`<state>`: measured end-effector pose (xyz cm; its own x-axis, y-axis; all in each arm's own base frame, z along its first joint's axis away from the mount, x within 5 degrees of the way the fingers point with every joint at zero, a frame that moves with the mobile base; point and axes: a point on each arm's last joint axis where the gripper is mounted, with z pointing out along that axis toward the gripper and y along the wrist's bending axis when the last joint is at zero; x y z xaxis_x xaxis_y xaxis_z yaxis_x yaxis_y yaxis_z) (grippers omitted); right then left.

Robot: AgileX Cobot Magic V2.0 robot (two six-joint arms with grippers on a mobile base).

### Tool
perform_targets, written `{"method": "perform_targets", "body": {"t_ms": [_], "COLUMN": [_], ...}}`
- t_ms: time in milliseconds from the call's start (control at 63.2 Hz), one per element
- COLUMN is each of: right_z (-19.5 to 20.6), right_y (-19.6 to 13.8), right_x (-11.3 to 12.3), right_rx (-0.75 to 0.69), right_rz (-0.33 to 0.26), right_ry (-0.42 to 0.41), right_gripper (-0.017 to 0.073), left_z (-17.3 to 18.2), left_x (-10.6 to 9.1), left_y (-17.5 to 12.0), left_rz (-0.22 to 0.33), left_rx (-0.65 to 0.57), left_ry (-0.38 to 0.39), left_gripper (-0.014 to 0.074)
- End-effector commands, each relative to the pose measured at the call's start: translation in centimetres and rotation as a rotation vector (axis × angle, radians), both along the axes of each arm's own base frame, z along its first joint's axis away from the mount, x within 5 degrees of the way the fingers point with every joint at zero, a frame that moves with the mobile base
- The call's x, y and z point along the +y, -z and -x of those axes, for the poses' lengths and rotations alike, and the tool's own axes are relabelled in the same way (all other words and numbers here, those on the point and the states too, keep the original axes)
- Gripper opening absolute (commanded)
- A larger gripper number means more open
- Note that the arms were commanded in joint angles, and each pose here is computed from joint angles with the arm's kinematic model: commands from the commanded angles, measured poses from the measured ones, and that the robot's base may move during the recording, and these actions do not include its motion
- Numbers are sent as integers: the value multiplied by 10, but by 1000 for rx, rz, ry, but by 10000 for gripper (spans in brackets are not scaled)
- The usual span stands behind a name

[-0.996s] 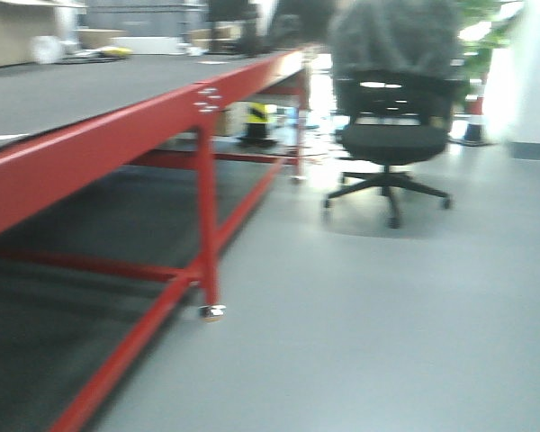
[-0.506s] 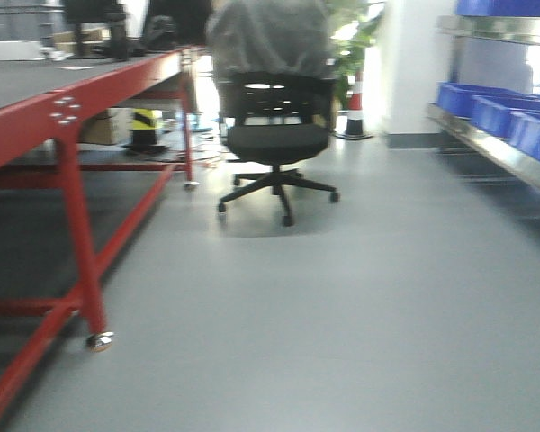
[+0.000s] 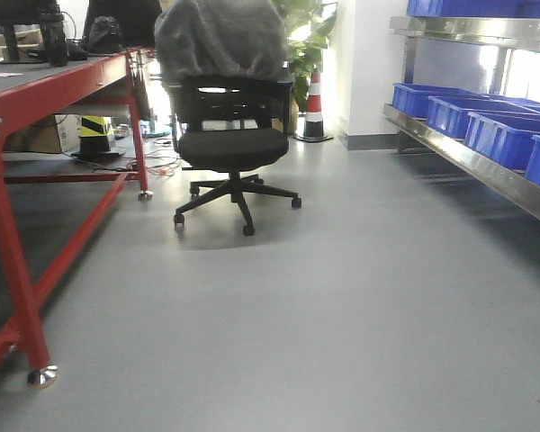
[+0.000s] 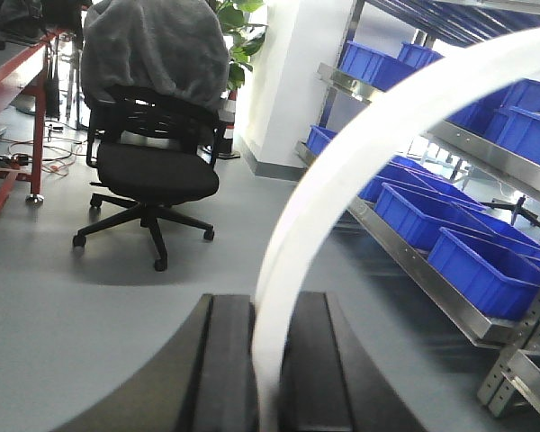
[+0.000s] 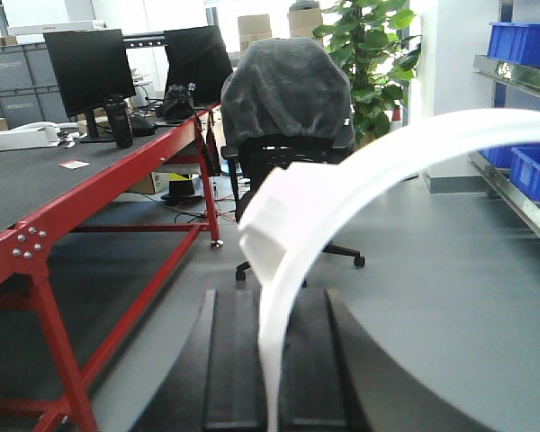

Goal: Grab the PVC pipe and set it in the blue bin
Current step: 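Drive the base away from the table toward the blue bin shelves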

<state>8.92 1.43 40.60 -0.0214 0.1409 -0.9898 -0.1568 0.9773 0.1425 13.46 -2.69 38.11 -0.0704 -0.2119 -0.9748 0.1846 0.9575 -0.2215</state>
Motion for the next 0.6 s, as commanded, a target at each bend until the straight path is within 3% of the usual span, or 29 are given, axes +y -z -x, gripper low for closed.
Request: {"method": "perform_targets", "body": {"t_ms": [0,585], "right_z": [0,0], "right_y": [-2,-2], "right_x": [0,0], "right_rx": [-32,-34], "right_rz": [2,1], "right_ry": [4,4], "right_gripper": [-167,-167], "left_z": [2,2], "left_x": [0,0], "left_y": [-4,-4], "left_rz": [17,17], "left_rx": [-34,-34], "left_ry": [-1,-1], "left_gripper": [-110,-110]}}
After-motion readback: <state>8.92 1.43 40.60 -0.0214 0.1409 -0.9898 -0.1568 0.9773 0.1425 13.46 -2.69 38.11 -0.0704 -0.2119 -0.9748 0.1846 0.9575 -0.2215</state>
